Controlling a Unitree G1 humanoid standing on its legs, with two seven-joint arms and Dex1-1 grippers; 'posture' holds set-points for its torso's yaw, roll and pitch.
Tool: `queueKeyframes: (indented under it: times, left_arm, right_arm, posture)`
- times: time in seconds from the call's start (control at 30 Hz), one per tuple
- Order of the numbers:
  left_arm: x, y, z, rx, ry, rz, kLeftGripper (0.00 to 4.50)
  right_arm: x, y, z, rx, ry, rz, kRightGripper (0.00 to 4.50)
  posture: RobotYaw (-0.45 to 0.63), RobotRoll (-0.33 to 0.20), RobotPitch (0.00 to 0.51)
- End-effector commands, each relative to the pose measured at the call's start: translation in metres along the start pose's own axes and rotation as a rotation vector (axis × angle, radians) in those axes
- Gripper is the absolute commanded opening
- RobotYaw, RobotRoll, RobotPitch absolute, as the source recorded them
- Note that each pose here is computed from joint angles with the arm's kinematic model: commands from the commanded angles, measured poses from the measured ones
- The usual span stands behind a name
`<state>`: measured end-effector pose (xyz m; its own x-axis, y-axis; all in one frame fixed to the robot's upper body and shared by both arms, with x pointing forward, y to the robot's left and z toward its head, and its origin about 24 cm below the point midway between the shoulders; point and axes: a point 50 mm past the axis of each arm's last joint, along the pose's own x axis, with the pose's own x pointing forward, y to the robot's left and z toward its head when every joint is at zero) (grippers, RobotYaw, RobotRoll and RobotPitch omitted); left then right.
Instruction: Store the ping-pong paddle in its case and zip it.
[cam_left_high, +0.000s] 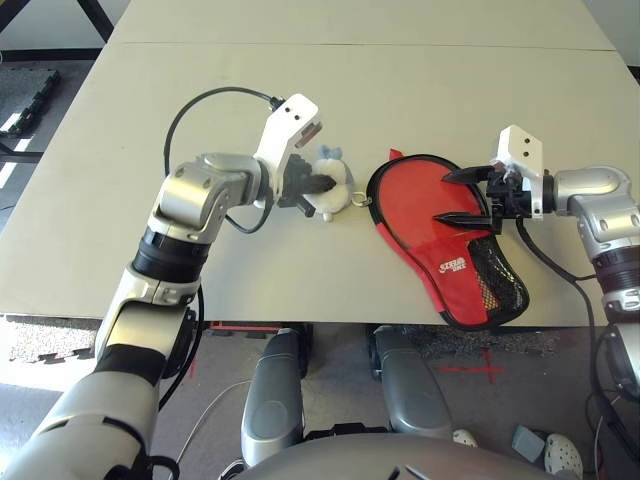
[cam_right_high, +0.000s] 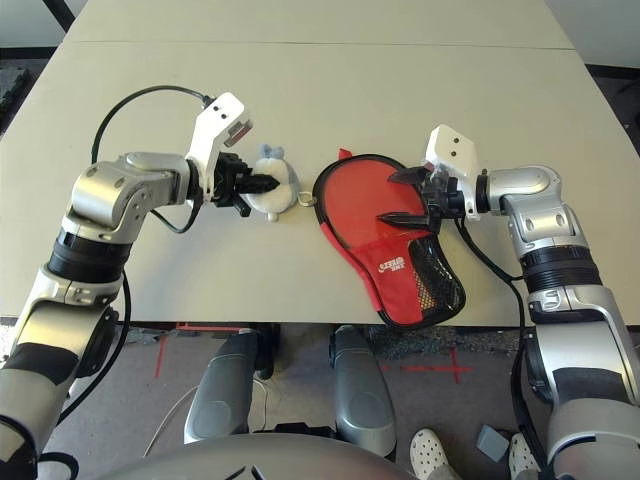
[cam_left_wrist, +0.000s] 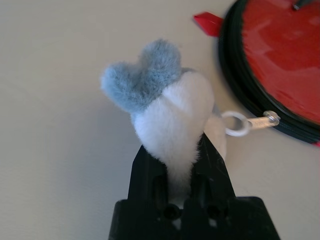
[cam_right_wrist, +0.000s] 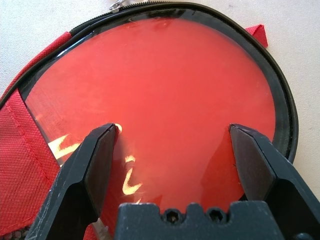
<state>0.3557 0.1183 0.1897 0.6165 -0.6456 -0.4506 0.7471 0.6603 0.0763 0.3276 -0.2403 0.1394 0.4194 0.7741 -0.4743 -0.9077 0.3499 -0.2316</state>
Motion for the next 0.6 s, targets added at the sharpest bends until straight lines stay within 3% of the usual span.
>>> queueKeyframes:
  times: [0.03,0.3,0.6]
  left_arm:
    - [0.012,0.011,0.009,0.039,-0.021,0.063,0.24]
    - [0.041,0.025,0.036,0.104,-0.118,0.182,0.23]
    - [0.067,0.007,0.077,0.108,-0.301,0.310,0.23]
  right_arm:
    - [0.011,0.018,-0.036,0.087,0.157,0.055,4.50]
    - [0.012,0.023,-0.037,0.083,0.165,0.057,4.50]
    - [0.011,0.031,-0.042,0.087,0.184,0.063,4.50]
  posture:
    - [-0.03,0.000,0.283]
    - [-0.06,0.000,0.285]
    - [-0.11,0.000,0.291]
